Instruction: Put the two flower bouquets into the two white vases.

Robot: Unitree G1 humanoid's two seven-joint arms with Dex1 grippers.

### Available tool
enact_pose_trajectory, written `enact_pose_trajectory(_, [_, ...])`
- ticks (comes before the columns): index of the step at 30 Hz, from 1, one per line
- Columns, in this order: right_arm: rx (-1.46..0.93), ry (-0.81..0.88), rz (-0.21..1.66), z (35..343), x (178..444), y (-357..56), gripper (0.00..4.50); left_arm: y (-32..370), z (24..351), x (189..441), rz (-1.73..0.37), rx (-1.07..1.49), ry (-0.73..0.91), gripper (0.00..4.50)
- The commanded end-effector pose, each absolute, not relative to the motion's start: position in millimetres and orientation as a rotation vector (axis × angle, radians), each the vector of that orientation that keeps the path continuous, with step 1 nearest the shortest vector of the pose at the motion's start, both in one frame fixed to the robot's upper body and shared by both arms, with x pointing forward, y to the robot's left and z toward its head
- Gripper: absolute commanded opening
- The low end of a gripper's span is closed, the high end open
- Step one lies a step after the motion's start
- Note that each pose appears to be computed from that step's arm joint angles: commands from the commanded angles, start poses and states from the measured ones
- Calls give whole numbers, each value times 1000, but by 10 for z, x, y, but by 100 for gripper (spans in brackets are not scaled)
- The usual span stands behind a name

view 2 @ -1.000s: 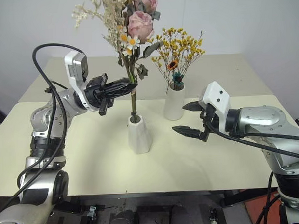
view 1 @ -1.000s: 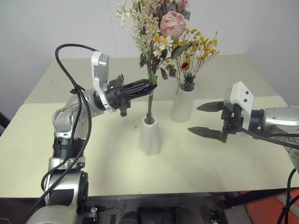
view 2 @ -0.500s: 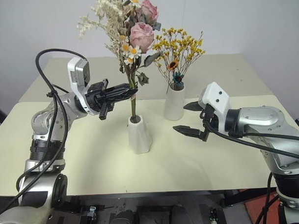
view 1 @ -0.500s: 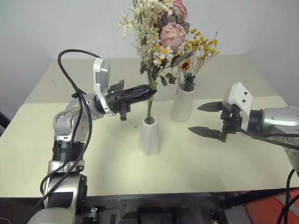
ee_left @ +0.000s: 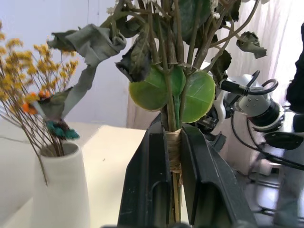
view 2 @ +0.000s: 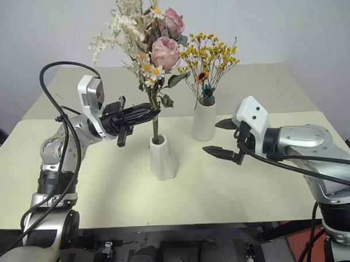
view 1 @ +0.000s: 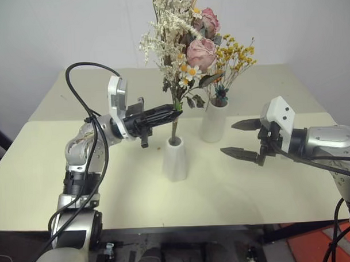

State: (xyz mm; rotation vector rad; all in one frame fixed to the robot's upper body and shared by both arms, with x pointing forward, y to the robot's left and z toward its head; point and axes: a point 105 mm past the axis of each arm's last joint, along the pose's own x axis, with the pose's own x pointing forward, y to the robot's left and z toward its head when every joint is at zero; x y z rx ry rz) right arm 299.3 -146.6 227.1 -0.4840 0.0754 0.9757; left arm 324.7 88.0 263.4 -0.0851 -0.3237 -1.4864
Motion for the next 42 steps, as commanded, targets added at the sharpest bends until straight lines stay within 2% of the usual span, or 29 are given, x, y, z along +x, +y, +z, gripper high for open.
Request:
enact_pose_trajectory(1, [-509, 13, 964, 2385, 2975, -1452, 450, 876, 2610, 3273, -1466, -67, -317, 11])
enact_pose_trajectory(9, [-507, 14, 959, 2377, 2981, -1458, 450, 901, 2624, 3310, -1460, -129, -271, 11])
enact_pose_trajectory(20, [-511, 16, 954, 2346, 2986, -1456, 450, 891, 2740, 3351, -1444, -175, -285, 11])
enact_pose_trajectory(27, [-525, 24, 949, 2318, 2989, -1463, 450, 870, 2697, 3402, -1425, -166, -265, 11])
enact_pose_trajectory(42, [-496, 8, 972, 2379, 2960, -1463, 450, 849, 2535, 3283, -1476, -131, -263, 11])
